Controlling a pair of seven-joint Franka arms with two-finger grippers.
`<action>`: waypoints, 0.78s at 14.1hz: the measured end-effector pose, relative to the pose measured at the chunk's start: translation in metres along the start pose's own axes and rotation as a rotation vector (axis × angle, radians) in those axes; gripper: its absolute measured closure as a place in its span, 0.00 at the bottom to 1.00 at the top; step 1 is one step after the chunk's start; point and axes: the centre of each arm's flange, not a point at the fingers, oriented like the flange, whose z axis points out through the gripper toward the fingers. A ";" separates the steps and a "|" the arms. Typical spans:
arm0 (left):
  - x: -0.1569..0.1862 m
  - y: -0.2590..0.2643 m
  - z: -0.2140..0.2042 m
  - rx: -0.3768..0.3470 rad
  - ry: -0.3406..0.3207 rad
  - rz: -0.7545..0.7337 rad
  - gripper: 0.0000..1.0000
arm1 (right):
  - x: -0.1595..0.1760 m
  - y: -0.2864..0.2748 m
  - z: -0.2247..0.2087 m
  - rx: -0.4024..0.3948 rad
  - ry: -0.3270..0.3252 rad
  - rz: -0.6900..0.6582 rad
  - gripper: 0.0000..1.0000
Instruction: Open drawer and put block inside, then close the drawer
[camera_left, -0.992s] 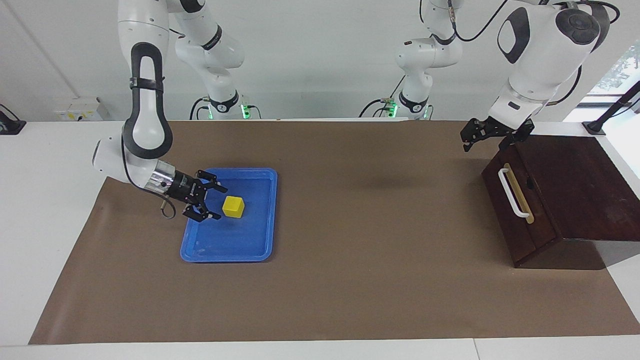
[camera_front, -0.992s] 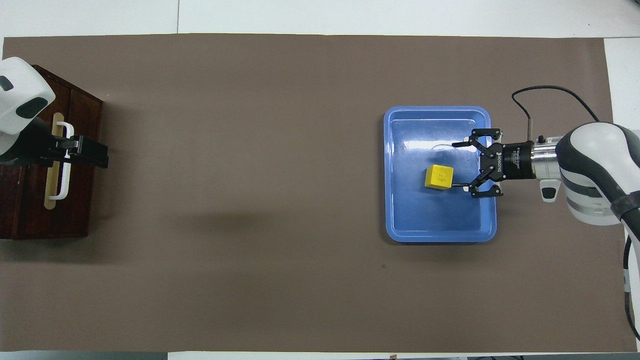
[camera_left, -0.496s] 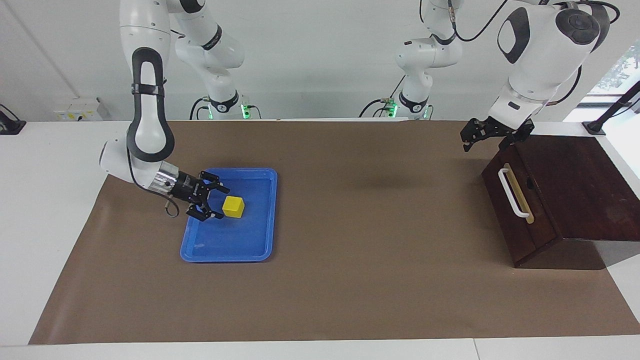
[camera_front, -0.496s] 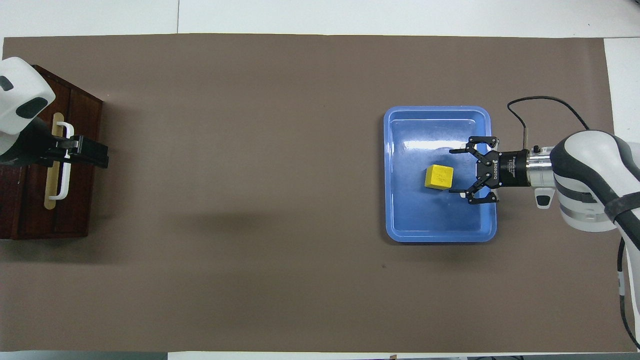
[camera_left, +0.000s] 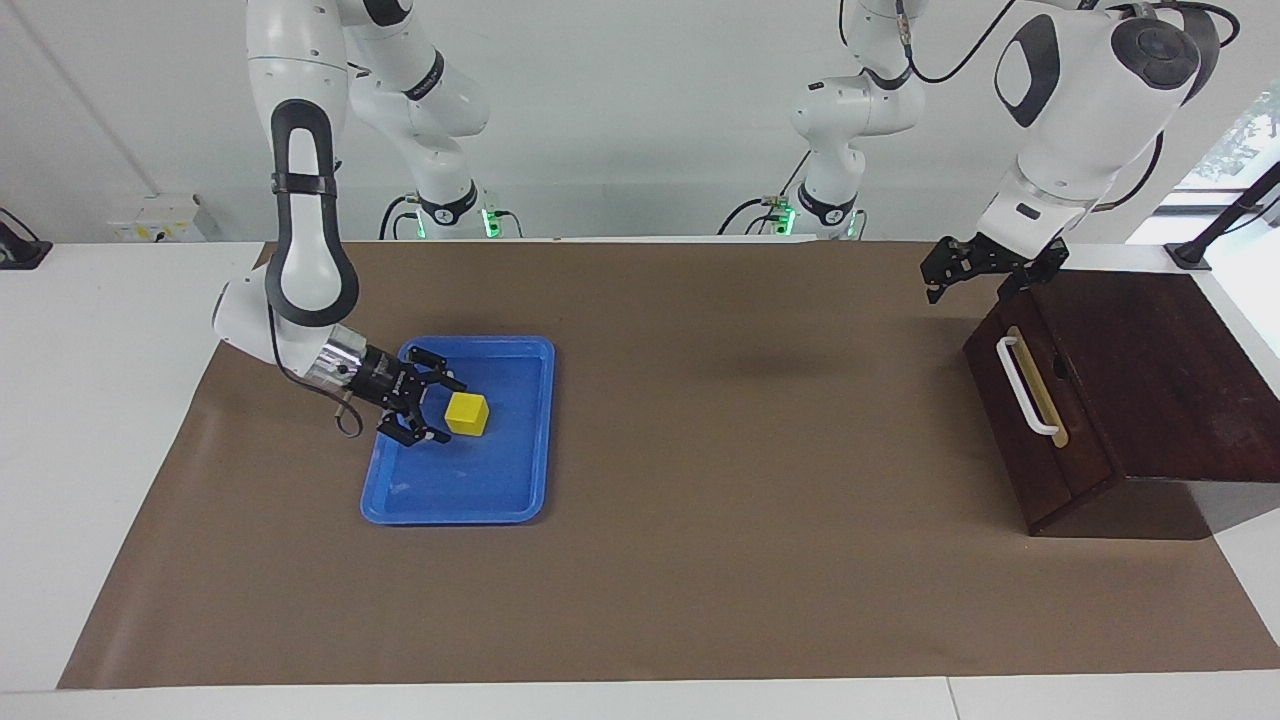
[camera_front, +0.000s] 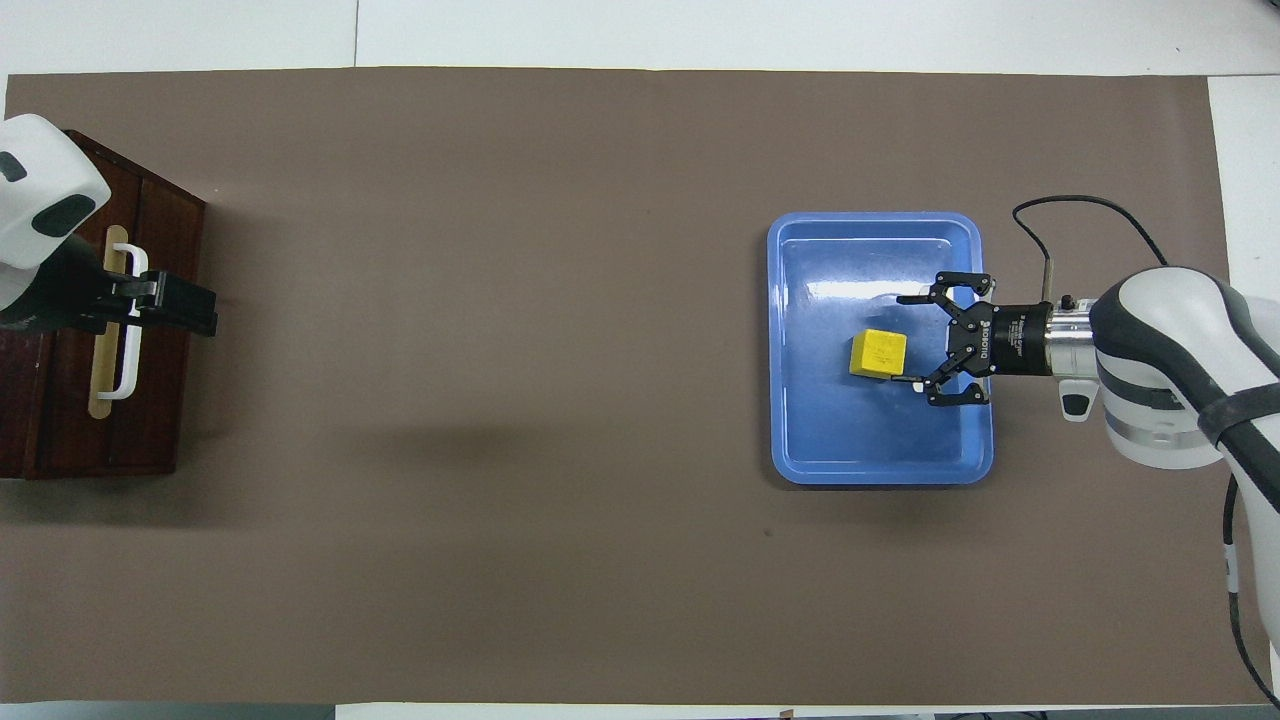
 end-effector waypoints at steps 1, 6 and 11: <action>0.000 0.000 0.000 0.000 0.000 0.000 0.00 | -0.001 0.000 0.003 0.001 0.007 -0.003 0.00; 0.000 0.000 0.000 0.000 0.000 0.000 0.00 | -0.004 0.001 0.007 -0.001 0.014 -0.009 0.00; 0.000 0.000 0.000 0.000 0.000 0.000 0.00 | 0.003 0.005 0.005 0.001 0.018 -0.019 0.00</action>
